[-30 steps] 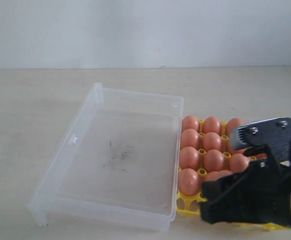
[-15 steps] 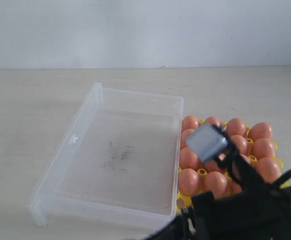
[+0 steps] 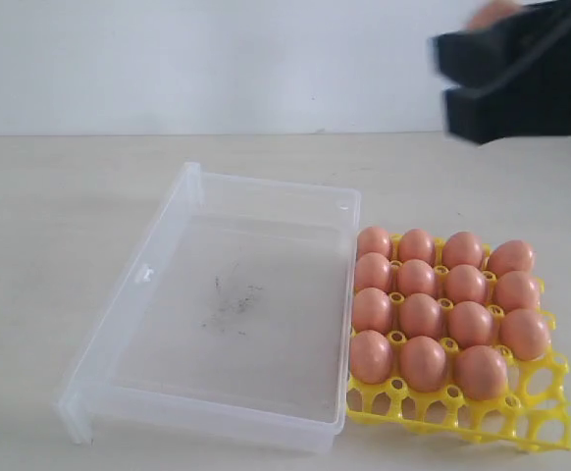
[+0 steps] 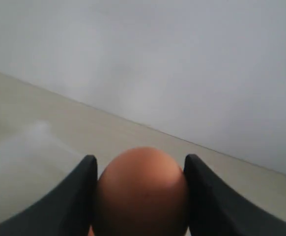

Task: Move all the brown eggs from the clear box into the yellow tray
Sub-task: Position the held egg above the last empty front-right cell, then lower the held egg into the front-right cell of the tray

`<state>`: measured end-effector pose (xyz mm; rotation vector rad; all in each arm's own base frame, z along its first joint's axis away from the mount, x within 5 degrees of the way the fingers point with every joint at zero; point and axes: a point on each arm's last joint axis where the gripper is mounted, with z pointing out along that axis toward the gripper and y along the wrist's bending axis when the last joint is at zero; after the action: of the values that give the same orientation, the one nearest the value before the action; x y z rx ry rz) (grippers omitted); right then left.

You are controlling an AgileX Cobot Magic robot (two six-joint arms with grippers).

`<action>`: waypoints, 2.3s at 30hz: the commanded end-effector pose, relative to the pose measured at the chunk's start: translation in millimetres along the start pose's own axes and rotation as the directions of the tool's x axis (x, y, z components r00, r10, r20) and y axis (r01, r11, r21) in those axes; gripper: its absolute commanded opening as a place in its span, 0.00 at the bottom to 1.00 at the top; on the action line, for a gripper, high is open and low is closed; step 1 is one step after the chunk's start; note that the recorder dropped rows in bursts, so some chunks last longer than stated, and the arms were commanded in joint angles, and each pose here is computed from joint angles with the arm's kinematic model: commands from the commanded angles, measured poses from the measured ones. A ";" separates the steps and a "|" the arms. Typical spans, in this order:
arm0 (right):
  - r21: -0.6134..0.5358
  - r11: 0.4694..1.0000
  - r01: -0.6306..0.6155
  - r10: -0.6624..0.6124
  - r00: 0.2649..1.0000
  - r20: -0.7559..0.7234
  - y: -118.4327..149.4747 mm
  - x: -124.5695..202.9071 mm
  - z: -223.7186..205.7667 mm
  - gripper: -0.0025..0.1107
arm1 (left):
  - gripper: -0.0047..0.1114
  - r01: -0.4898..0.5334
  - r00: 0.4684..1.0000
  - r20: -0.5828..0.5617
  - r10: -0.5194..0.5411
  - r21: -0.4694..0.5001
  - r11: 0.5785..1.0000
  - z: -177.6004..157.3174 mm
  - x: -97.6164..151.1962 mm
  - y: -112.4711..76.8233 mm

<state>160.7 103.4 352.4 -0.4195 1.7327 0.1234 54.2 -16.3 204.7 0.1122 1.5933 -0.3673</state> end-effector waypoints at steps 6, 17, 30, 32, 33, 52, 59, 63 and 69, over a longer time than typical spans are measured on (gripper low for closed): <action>0.180 0.939 0.293 -0.107 0.748 -0.655 -34.6 41.4 -33.0 0.02 | 0.08 0.010 1.000 0.000 -0.010 0.008 1.000 -0.1 0.7 -0.4; -0.413 0.908 -0.069 -0.055 0.958 -0.281 40.6 67.7 -10.5 0.02 | 0.08 0.010 1.000 0.004 -0.010 0.010 1.000 -0.1 0.3 -0.5; -0.100 0.943 -0.318 0.331 0.928 0.169 6.1 134.3 -12.6 0.02 | 0.08 0.010 1.000 0.001 -0.010 0.009 1.000 -0.1 0.6 -0.4; -0.022 0.941 -0.337 0.334 0.919 0.209 -4.3 150.7 -19.3 0.02 | 0.08 0.010 1.000 0.001 -0.010 0.009 1.000 -0.1 0.6 -0.4; 0.000 0.945 -0.328 0.321 0.923 0.214 -7.4 159.4 -23.0 0.02 | 0.08 0.010 1.000 0.001 -0.010 0.009 1.000 -0.1 0.6 -0.4; 0.060 0.983 -0.172 0.173 0.985 -0.018 -2.9 185.3 -14.9 0.02 | 0.08 0.010 1.000 0.003 -0.010 0.010 1.000 -0.1 0.4 -0.5; 0.115 0.985 -0.128 0.142 0.982 -0.124 0.2 202.2 -2.3 0.02 | 0.08 0.010 1.000 0.003 -0.010 0.010 1.000 -0.1 0.4 -0.5; 0.146 0.975 -0.165 0.189 0.968 -0.167 1.9 211.3 2.9 0.02 | 0.08 0.010 1.000 0.003 -0.010 0.010 1.000 -0.1 0.4 -0.5; 0.143 0.971 -0.192 0.219 0.954 -0.206 7.7 222.4 10.5 0.02 | 0.08 0.010 1.000 0.003 -0.010 0.010 1.000 -0.1 0.4 -0.5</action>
<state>132.7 65.9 135.5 -0.1992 2.0111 0.1008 54.2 -16.3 204.7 0.1122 1.5933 -0.3673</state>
